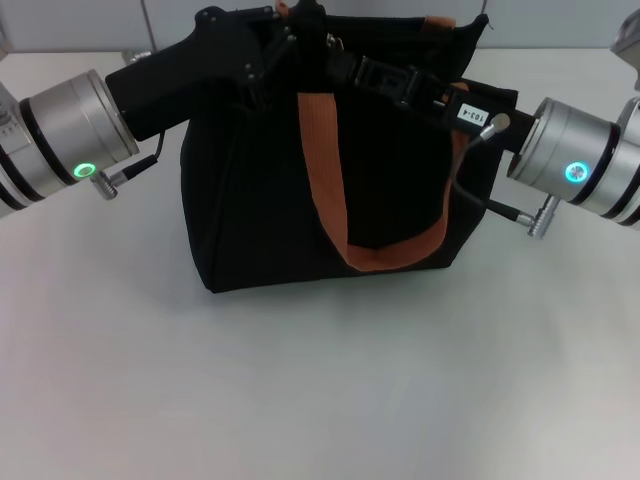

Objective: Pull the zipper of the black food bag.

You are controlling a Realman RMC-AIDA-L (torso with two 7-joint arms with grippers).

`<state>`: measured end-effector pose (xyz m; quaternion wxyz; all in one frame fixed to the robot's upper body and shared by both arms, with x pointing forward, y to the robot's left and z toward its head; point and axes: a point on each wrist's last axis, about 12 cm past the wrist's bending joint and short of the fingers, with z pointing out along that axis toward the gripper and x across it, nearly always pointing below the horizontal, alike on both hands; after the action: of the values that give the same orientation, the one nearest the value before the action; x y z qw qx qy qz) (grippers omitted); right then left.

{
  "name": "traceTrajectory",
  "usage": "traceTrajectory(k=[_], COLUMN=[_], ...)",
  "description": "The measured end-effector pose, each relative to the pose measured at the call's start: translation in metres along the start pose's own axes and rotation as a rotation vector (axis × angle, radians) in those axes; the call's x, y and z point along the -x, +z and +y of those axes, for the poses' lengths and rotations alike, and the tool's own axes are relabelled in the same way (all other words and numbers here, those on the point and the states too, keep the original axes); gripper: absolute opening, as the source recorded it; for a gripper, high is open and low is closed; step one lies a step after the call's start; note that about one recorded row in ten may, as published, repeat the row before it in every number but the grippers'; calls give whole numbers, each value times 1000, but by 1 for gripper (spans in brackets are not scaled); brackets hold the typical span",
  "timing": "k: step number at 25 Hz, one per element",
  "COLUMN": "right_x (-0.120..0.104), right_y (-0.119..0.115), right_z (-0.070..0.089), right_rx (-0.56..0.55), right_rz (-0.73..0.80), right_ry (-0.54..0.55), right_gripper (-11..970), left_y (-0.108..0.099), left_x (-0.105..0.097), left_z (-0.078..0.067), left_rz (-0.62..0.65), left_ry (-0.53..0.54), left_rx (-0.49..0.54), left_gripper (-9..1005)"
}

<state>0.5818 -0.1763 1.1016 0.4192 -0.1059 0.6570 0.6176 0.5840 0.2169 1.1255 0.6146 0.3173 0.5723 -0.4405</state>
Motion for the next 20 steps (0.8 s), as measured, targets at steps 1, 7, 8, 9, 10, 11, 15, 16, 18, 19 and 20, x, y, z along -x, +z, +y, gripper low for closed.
traceTrajectory(k=[1, 7, 8, 9, 10, 11, 15, 16, 18, 19, 20], right_x=[0, 0, 0, 0, 0, 0, 0, 0, 1, 1, 1], right_y=[1, 4, 4, 4, 3, 3, 2, 2, 1, 1, 1], right_z=[0, 1, 1, 0, -1, -2, -4, -4, -5, -6, -7], right_rx=[1, 6, 5, 1, -12, -19, -38, -38, -47, -53, -65], right_rz=[5, 43, 45, 44, 42, 39, 33, 33, 30, 29, 26], right_ry=[-2, -18, -19, -19, -18, -17, -20, -20, -19, -18, -12], right_gripper=[159, -2, -3, -3, -3, -3, -3, -2, -2, -2, -2], left_y=[0, 0, 0, 0, -1, -1, -6, -6, -8, -11, -13], left_x=[0, -1, -1, -1, -1, -1, -7, -7, -8, -9, -10], left_z=[0, 0, 0, 0, 0, 0, -2, -2, -3, -3, -4], left_rz=[0, 1, 1, 1, 2, 2, -1, -1, -9, -13, -16], left_ry=[0, -2, -3, -3, -4, -4, 2, 2, 8, 10, 8], left_rx=[0, 1, 1, 2, 3, 3, 17, 17, 27, 36, 43], left_gripper=[20, 20, 20, 19, 19, 19, 19, 19, 19, 19, 19])
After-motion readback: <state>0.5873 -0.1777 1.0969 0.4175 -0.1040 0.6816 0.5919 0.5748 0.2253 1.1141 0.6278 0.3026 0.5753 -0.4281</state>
